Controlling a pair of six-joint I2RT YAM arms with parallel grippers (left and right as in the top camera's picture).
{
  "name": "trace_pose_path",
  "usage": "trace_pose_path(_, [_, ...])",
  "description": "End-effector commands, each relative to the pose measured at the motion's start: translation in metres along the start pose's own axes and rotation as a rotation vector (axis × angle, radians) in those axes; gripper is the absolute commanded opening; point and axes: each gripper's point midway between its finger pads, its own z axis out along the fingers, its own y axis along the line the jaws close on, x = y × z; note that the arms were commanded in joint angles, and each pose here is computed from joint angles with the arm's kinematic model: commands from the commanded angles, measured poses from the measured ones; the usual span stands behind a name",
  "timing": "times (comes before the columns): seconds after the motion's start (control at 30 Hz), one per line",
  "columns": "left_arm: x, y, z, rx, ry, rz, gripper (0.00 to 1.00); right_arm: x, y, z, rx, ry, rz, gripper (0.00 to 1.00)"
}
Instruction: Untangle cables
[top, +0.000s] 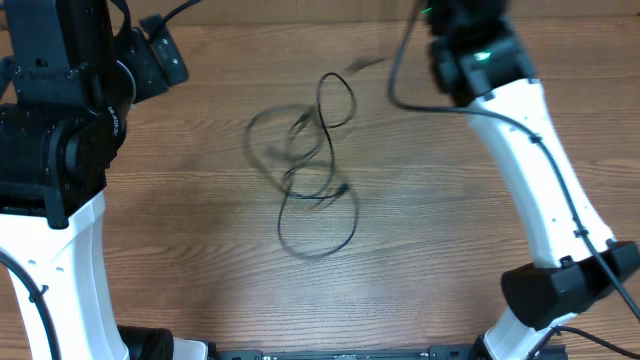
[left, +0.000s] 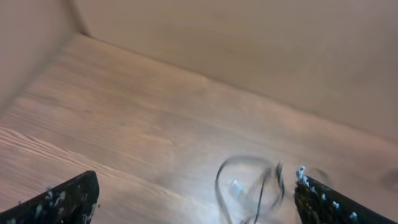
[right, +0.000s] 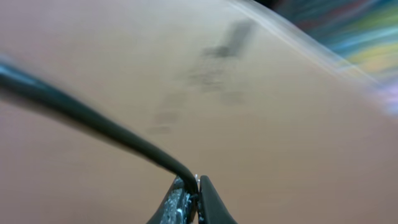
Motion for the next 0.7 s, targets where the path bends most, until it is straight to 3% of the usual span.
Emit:
trace_pose_path(0.0, [0.016,-0.022,-0.001,0.135,0.088,0.001,1.00,0.009,-0.102,0.005,0.231,0.016,-0.132,0.04])
trace_pose_path(0.2, [0.040,-0.018,-0.004,0.131,0.189,0.017,1.00,0.068,-0.222,0.016,0.360,0.025,-0.049,0.04])
trace_pose_path(0.47, [0.049,-0.014,-0.006,0.112,0.226,0.024,1.00,0.141,-0.344,-0.001,0.475,0.064,0.027,0.04])
trace_pose_path(0.67, [0.052,-0.012,-0.006,0.106,0.238,0.034,1.00,0.250,-0.400,-0.013,0.437,0.180,0.248,0.04])
